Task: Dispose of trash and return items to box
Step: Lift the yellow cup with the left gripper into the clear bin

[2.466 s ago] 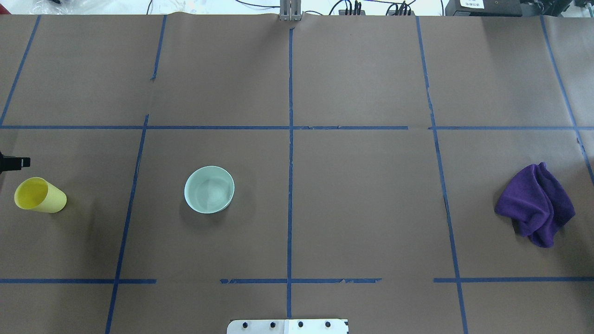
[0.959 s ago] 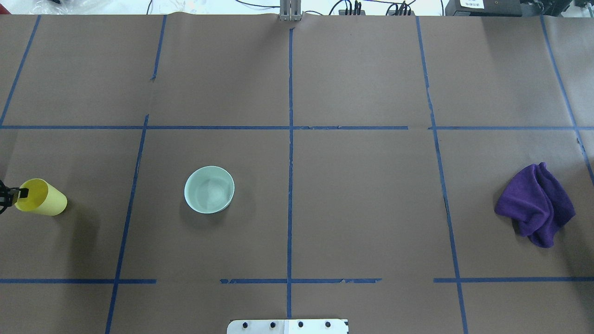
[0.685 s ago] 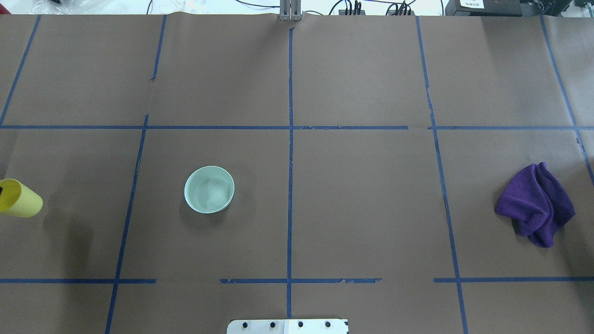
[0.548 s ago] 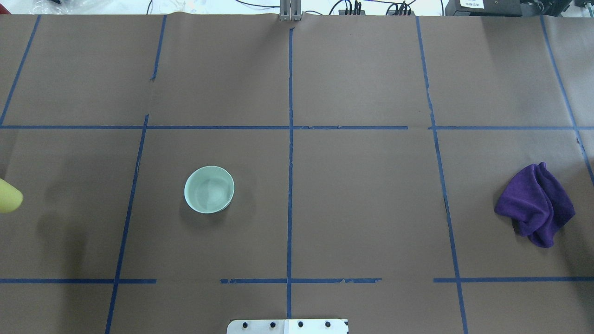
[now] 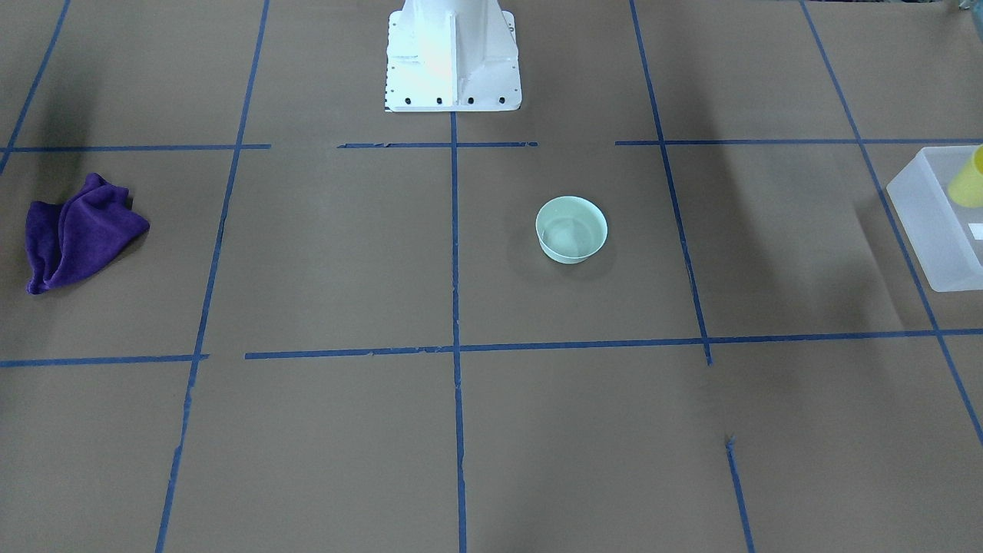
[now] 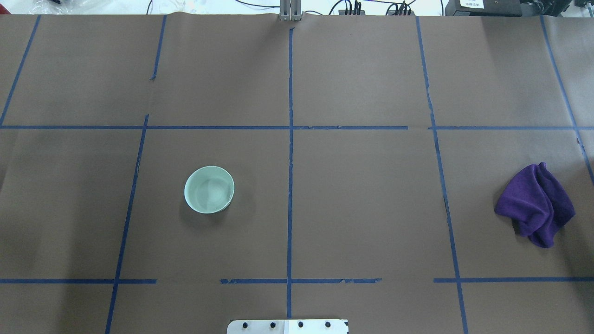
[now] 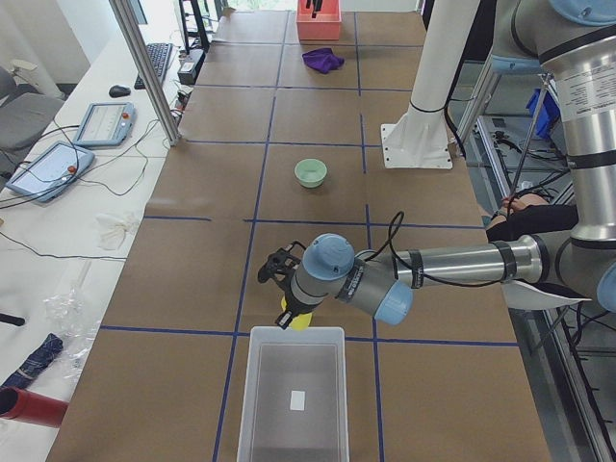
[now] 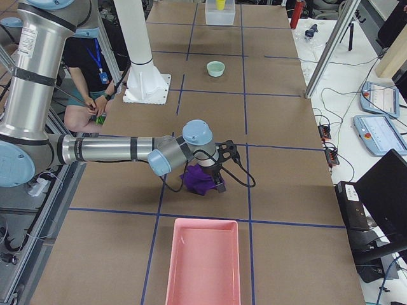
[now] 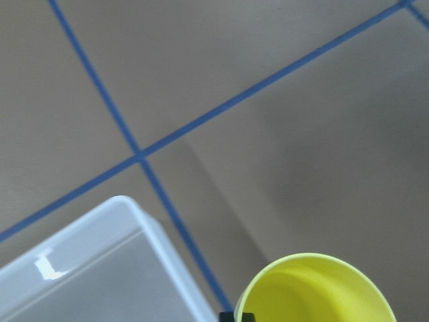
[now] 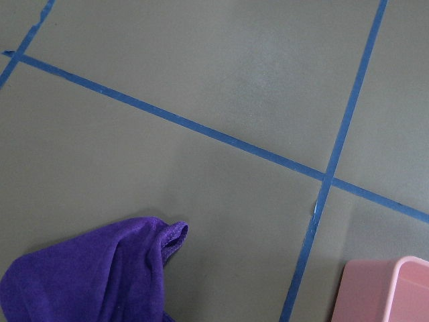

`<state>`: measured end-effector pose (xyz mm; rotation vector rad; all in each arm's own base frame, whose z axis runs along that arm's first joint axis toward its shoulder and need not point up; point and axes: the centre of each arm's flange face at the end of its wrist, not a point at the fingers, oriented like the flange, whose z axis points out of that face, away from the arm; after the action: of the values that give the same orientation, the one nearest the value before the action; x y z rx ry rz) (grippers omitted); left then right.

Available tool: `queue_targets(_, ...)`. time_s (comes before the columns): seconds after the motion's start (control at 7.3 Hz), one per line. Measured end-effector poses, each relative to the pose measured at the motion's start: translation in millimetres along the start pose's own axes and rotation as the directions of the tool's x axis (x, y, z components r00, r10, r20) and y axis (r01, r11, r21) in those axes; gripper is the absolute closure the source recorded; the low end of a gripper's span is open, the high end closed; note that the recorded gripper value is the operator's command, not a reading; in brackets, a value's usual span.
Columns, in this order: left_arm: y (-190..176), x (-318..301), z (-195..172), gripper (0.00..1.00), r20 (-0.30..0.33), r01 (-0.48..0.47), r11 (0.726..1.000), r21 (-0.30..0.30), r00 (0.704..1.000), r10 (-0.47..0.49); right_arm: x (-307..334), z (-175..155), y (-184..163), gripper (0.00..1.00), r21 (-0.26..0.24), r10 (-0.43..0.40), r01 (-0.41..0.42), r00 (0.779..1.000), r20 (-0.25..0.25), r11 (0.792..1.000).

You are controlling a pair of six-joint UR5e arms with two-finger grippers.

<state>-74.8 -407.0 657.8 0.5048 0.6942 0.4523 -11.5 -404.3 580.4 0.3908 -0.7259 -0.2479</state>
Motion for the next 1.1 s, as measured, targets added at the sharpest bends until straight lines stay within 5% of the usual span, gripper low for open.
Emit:
queue_targets(0.27,21.3,-49.9,14.7,1.00,0.034,-0.023,0.999,-0.039,0.999,0.025,0.0,0.1,-0.1,0.00,0.000,0.000,0.000,1.000,0.000,1.000)
queue_targets(0.55,52.8,-72.8,40.6,1.00,0.109,0.023,1.000,0.001,0.994,-0.023,-0.3,-0.2,-1.1,0.00,0.002,-0.001,0.001,1.000,0.000,1.000)
queue_targets(0.68,63.8,-74.2,49.5,0.62,0.130,0.057,0.998,0.031,0.990,-0.061,-0.2,-0.2,-1.3,0.00,0.002,0.001,-0.001,1.000,-0.001,1.000)
queue_targets(1.1,69.7,-70.1,58.1,0.00,0.134,0.071,0.996,0.050,0.988,-0.077,-2.3,-1.2,-5.3,0.00,0.008,0.050,-0.050,0.999,0.004,0.999)
